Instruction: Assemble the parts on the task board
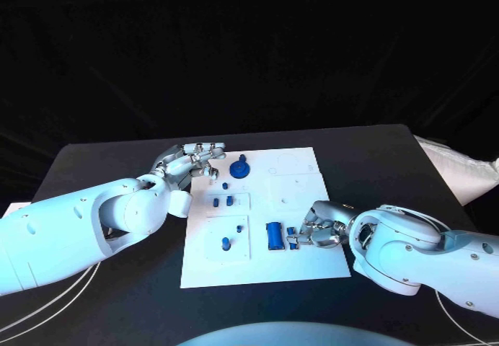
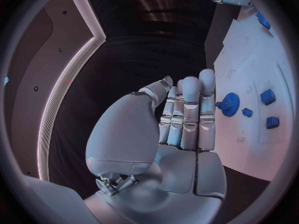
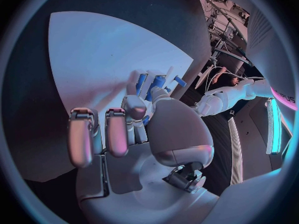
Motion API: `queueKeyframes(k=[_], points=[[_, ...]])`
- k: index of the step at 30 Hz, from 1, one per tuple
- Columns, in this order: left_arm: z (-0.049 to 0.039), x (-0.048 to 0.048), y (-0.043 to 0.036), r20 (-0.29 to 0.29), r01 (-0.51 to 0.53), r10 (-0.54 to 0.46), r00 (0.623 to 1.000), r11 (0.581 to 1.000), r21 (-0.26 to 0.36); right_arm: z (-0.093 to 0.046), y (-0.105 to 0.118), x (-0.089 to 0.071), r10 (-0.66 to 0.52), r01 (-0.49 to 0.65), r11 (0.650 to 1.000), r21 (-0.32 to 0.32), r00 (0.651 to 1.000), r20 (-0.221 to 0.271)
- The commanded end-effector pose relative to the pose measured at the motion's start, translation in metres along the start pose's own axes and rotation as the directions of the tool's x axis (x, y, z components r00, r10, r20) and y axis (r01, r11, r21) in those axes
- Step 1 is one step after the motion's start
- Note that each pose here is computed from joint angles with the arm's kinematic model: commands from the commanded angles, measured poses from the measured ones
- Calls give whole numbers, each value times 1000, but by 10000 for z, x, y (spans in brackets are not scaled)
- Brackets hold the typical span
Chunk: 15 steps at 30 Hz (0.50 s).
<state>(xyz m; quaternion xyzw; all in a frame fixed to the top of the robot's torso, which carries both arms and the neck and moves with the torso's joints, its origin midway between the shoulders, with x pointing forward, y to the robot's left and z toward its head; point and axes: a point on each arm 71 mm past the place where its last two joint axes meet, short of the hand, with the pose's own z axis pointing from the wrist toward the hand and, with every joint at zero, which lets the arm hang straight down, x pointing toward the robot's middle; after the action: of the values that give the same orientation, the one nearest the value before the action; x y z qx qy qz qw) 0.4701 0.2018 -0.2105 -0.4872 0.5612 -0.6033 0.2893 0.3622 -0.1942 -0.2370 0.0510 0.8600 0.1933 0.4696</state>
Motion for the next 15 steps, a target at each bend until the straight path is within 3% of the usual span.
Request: queueKeyframes(k=[1, 9, 12, 15], points=[[2, 24, -4, -23, 4, -4, 1000, 1000, 4, -4, 8, 2, -33, 33, 999, -17, 999, 1], [6, 22, -2, -23, 4, -4, 1000, 1000, 3, 7, -17, -30, 8, -7, 999, -36, 1000, 27], [9, 13, -2, -20, 3, -3, 1000, 1000, 5, 22, -35, -79, 96, -93, 993, -76, 995, 36], [15, 2, -3, -17, 2, -2, 1000, 1000, 9, 57, -55, -169, 226, -222, 964, -148, 974, 12]])
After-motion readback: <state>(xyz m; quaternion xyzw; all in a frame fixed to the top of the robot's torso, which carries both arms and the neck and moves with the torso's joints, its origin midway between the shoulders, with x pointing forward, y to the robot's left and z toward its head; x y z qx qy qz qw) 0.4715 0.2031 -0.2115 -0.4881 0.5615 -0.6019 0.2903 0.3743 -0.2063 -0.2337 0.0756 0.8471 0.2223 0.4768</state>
